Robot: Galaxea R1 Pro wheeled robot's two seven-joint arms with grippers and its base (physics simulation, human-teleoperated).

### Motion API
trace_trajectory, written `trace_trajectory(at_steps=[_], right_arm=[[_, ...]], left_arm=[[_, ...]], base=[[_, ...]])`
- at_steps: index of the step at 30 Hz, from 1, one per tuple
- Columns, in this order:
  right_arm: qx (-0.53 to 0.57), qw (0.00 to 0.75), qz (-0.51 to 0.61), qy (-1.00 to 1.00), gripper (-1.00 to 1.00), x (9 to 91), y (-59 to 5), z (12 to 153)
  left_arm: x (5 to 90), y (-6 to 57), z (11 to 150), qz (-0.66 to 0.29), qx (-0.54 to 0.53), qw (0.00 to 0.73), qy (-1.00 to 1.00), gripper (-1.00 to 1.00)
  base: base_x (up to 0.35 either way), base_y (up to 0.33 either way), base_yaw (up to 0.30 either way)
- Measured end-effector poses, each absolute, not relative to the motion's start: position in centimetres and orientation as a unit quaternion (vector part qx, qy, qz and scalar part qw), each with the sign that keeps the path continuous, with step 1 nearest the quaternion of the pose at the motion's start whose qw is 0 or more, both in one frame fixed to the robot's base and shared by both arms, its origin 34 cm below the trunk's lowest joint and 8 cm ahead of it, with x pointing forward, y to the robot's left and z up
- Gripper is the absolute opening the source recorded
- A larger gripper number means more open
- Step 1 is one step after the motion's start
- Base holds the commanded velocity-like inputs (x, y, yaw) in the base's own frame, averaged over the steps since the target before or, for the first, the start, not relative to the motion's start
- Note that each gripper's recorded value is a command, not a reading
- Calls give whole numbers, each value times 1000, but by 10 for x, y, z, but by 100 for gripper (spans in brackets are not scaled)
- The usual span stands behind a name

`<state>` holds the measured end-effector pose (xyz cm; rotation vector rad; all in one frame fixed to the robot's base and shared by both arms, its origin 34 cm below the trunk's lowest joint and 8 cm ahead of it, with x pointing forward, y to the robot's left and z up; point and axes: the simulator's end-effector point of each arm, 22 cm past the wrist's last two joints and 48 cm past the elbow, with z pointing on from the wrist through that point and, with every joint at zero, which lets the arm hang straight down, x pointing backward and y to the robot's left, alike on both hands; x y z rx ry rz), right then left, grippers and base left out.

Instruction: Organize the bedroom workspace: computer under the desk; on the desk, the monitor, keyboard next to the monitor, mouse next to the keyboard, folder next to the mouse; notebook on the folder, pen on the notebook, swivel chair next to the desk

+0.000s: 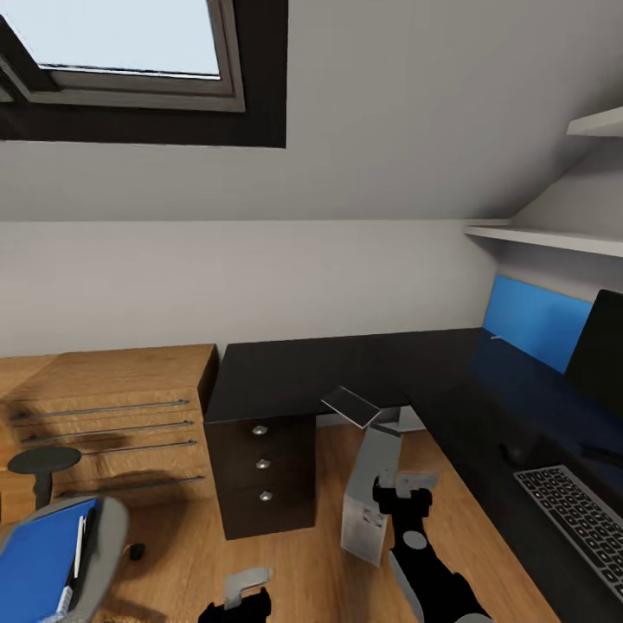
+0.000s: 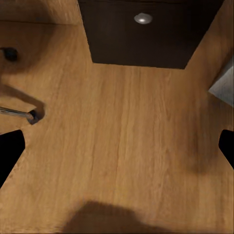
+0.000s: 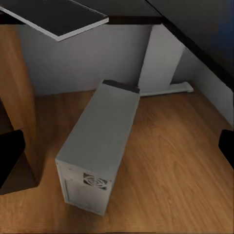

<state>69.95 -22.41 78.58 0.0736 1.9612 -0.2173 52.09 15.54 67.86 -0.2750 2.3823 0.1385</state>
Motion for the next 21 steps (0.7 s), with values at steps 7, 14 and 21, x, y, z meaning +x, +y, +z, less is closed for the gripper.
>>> trace_trajectory(at_steps=[7,14,21], right_arm=[[24,544,-71,836,100,628,-212,706],[18,511,-81,856,100,593,-232,672],[16,504,-85,859,100,589,-238,667]], left_arm=[[468,217,622,131,-132,361,914,100],[426,235,593,160,-119,332,922,100],[417,228,585,147,-111,329,926,100]], base=[[-2,0,279],[0,0,279],[0,0,242]])
